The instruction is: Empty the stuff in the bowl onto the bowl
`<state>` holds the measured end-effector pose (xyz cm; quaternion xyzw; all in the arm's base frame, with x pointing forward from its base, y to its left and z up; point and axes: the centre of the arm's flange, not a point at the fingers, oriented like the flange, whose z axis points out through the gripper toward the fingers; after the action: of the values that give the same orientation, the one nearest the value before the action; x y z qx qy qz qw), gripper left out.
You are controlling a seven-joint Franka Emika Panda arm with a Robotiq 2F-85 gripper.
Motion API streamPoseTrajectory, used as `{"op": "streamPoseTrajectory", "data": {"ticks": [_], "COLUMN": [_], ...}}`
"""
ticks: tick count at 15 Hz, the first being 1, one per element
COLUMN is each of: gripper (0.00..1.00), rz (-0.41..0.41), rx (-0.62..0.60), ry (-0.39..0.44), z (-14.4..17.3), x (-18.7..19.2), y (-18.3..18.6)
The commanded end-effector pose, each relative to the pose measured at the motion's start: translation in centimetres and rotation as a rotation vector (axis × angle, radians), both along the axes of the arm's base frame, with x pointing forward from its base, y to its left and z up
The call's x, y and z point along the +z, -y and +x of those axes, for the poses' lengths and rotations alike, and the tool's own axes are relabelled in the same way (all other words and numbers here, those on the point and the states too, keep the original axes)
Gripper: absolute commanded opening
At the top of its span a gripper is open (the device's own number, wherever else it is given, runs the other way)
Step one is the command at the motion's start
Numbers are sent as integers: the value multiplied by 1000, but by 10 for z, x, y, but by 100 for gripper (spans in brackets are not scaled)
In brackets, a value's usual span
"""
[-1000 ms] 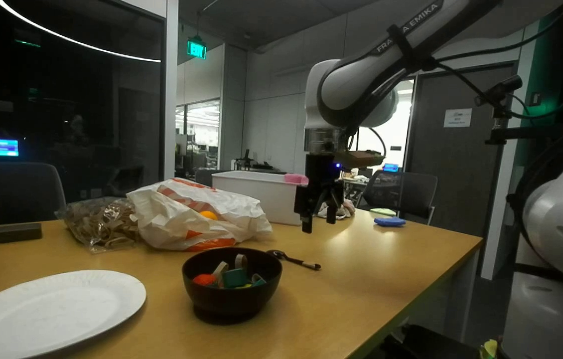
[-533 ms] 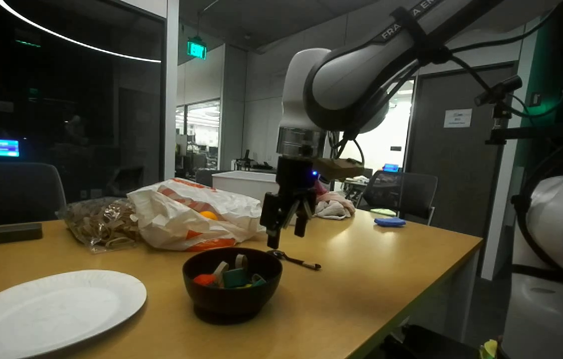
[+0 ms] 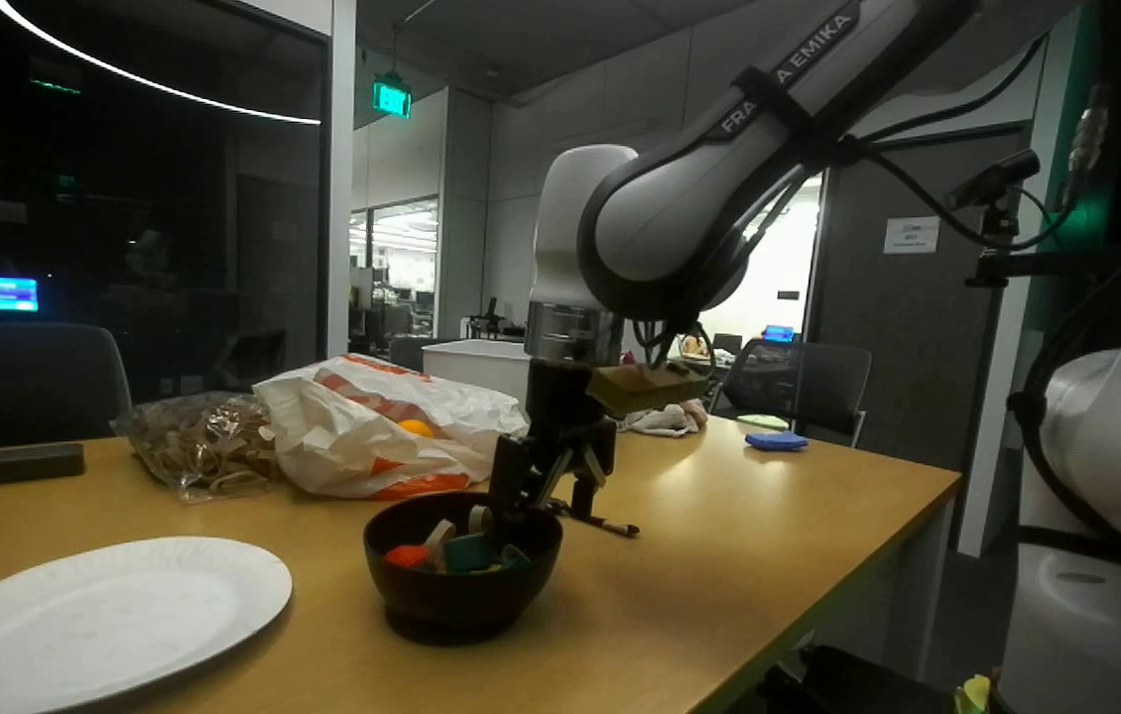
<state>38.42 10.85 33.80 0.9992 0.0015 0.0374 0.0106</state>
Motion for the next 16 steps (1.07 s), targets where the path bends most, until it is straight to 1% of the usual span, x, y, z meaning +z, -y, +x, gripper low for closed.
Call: {"op": "streamPoseTrajectory", "data": {"ticks": [1,6,7,8,9,10,12,13,14,16], "gripper": [74,37,27,22,13,9,7,6,9,9], "rz": [26,16,10,-1,-12,-26,-71,-104,-129,-199], "rx": [-3,9,15,26,37,54,84,90,96,107], "ry": [-10,-4,3,19,32,47,90,95,106,124], "z": [1,-3,-4,-5,-6,-6,-7,-7,-7,-4], "x": [-18,-22,-22,-20,-18,-15,-5,-2,-1,-6], "y": [-4,-5,-7,-9,-12,-16,-26,-31,-38,-50]}}
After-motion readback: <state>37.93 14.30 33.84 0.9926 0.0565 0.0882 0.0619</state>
